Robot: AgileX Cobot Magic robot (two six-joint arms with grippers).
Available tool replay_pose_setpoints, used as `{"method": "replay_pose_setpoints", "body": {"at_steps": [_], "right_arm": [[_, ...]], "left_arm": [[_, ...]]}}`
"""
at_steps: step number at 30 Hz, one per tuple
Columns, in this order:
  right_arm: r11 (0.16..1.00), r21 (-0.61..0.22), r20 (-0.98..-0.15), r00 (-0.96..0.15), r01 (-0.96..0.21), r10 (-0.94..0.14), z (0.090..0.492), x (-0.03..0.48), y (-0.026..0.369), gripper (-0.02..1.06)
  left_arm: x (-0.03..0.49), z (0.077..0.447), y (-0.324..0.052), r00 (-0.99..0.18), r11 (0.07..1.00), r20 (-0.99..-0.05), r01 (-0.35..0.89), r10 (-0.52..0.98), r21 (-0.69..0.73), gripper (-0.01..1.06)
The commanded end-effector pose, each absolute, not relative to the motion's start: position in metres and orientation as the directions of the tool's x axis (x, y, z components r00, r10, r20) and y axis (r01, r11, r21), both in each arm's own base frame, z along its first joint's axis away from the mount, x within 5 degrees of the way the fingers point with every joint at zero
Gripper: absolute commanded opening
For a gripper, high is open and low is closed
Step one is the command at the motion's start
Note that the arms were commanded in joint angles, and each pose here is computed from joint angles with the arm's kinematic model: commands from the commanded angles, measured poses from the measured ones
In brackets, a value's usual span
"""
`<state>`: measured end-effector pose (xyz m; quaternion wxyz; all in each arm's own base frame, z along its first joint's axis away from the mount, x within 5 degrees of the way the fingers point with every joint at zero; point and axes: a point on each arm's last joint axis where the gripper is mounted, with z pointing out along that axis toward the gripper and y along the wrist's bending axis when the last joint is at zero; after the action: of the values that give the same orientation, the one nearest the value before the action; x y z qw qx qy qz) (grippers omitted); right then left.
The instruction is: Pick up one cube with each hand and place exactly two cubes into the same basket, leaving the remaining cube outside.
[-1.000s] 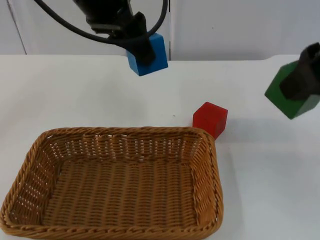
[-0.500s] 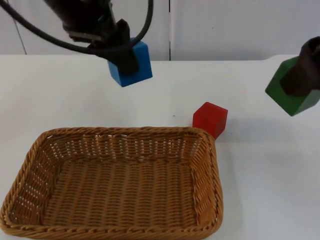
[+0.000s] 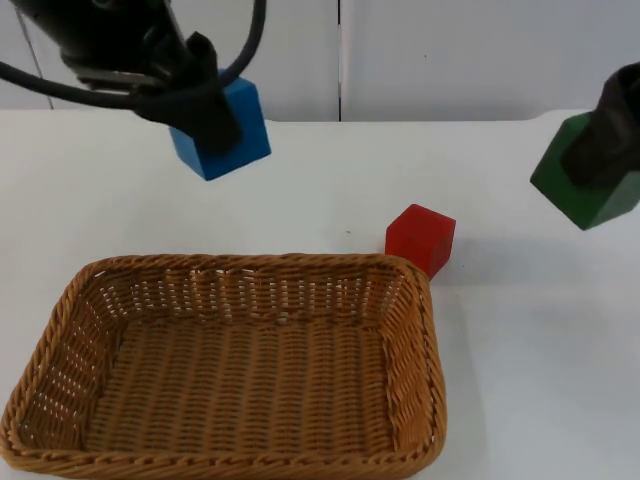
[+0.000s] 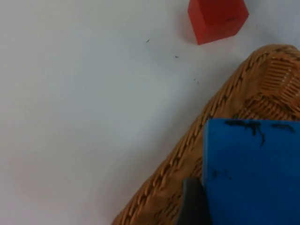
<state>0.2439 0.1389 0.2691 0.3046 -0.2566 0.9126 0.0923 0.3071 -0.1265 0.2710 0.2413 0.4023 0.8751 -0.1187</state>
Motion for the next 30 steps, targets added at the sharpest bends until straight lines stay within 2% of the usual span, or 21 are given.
{"method": "replay_pose_setpoints", "body": {"at_steps": [1,16,23,27,30], "right_arm": [[0.847,0.017,-0.616,-0.673,-0.532,-0.41,0.273,0.244,0.141,0.0],[0.848,0.047,-0.61,-0.687,-0.528,-0.395,0.273,0.243,0.143,0.0],[0.848,0.046,-0.602,-0.692,-0.528,-0.398,0.268,0.245,0.145,0.0],[0.835,0.081,-0.572,-0.711,-0.544,-0.408,0.261,0.253,0.153,0.0],[0.803,0.146,-0.553,-0.72,-0.578,-0.418,0.256,0.264,0.168,0.0]], "left_arm": [[0.301,0.276,-0.125,-0.568,0.666,-0.525,0.746,0.634,-0.002,0.0],[0.267,0.262,-0.105,-0.657,0.773,-0.528,0.634,0.538,-0.001,0.0],[0.256,0.238,-0.082,-0.741,0.848,-0.496,0.53,0.453,-0.017,0.0],[0.255,0.229,-0.071,-0.778,0.883,-0.498,0.466,0.382,-0.05,0.0],[0.253,0.222,-0.068,-0.793,0.899,-0.503,0.433,0.343,-0.07,0.0]]}}
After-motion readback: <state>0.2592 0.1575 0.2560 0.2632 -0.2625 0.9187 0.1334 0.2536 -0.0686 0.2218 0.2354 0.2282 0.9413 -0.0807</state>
